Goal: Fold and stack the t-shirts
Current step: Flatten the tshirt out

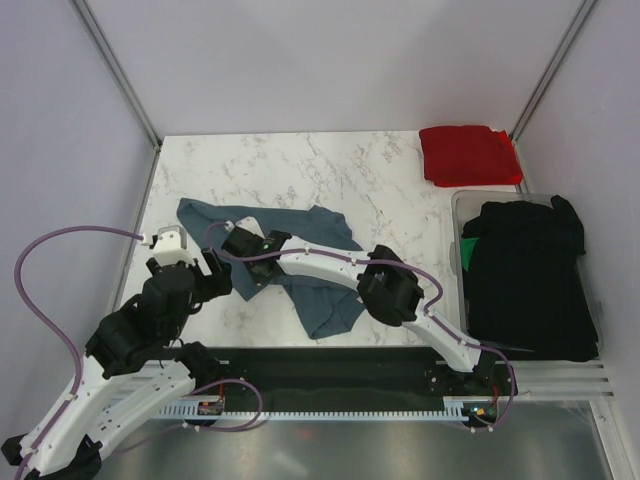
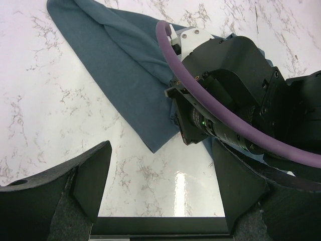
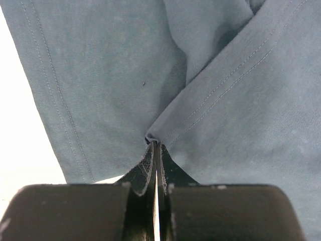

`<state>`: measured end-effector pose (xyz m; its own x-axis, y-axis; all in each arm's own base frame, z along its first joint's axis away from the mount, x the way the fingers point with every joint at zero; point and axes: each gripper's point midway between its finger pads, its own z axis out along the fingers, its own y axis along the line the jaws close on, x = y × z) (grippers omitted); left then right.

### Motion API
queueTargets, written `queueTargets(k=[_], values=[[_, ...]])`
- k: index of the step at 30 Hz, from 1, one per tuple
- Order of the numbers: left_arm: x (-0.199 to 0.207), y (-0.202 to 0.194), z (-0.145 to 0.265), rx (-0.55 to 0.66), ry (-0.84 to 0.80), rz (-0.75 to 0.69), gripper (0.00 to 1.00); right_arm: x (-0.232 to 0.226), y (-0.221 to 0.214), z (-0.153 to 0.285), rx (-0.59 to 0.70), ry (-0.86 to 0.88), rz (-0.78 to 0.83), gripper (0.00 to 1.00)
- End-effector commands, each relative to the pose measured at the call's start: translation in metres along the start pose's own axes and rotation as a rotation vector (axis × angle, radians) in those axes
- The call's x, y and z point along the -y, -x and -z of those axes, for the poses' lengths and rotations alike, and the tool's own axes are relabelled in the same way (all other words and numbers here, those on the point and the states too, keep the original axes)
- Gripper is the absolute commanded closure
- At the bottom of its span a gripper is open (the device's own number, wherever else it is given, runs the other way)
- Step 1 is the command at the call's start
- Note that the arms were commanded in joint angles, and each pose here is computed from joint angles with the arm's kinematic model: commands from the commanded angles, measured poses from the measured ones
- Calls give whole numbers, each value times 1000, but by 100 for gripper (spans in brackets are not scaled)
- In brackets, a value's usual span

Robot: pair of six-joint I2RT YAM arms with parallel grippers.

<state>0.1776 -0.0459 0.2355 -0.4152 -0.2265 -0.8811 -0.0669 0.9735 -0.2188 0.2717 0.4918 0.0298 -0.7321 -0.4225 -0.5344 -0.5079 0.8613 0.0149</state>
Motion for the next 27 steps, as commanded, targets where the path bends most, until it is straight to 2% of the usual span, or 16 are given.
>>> queueTargets(k=[1,3,4,6,7,9,10,16,27], values=[[-2,10,0,33,30,44,12,9,29,32,61,24,-14,100],[-2,10,-1,34,31,44,12,30,44,44,78,33,-69,100],[-2,10,-1,33,32,44,12,40,66,73,134,57,-105,100],[-2,9,-1,30,32,42,12,75,80,88,165,46,-167,100],[-2,9,-1,31,31,45,12,90,98,120,227,63,-199,100],[-2,8,-2,27,34,40,12,129,107,137,255,34,-247,100],[-2,9,-2,28,33,41,12,142,117,163,305,42,-269,100],[-2,8,-3,27,39,39,12,228,106,200,345,-33,-363,100],[1,-2,-15,-29,76,-3,11,377,40,228,334,-263,-530,100]])
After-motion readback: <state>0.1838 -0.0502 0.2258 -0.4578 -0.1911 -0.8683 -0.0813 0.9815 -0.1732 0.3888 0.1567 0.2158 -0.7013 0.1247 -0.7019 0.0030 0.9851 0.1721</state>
